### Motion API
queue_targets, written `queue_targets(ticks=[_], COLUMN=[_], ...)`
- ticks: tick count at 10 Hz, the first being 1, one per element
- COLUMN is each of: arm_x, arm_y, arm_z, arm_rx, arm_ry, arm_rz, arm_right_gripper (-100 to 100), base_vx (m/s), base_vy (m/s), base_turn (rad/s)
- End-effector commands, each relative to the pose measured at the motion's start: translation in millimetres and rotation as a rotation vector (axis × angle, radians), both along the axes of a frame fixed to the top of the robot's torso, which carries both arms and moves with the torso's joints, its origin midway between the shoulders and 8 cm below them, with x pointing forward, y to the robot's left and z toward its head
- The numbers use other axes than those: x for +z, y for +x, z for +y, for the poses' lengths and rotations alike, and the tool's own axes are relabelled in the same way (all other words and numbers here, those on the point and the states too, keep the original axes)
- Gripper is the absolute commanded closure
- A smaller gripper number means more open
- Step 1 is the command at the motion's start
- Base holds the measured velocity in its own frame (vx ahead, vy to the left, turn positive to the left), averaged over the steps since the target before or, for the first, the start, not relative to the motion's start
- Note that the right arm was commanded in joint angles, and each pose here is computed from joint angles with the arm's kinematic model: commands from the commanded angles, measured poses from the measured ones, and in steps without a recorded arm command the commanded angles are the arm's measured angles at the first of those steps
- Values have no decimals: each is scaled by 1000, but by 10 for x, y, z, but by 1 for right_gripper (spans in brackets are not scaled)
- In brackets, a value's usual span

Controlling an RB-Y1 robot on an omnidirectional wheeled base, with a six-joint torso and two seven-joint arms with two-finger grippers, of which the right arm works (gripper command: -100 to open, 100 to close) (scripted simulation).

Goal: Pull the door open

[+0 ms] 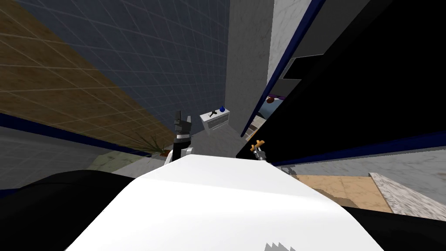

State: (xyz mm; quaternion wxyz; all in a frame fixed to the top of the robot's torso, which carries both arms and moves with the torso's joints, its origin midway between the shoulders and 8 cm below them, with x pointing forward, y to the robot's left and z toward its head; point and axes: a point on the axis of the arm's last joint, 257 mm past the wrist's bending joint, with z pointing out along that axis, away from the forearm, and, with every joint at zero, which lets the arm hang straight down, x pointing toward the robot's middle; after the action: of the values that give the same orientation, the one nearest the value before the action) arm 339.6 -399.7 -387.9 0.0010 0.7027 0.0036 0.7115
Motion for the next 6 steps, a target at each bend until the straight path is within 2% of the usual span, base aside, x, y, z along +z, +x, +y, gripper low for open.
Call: queue_targets(ticks=[1, 4, 5, 6], arm_x=[-39, -36, -29, -39], arm_y=[-117, -218, -189, -229], arm_z=[37, 38, 38, 48], arm_rx=[21, 49, 44, 55], arm_ry=[5, 6, 6, 7], arm_rz=[12, 12, 13, 14], arm_right_gripper=[100, 100, 100, 100], base_vx=[-210, -177, -70, -134], base_vy=[-58, -70, -33, -40], base_turn=[113, 113, 29, 156])
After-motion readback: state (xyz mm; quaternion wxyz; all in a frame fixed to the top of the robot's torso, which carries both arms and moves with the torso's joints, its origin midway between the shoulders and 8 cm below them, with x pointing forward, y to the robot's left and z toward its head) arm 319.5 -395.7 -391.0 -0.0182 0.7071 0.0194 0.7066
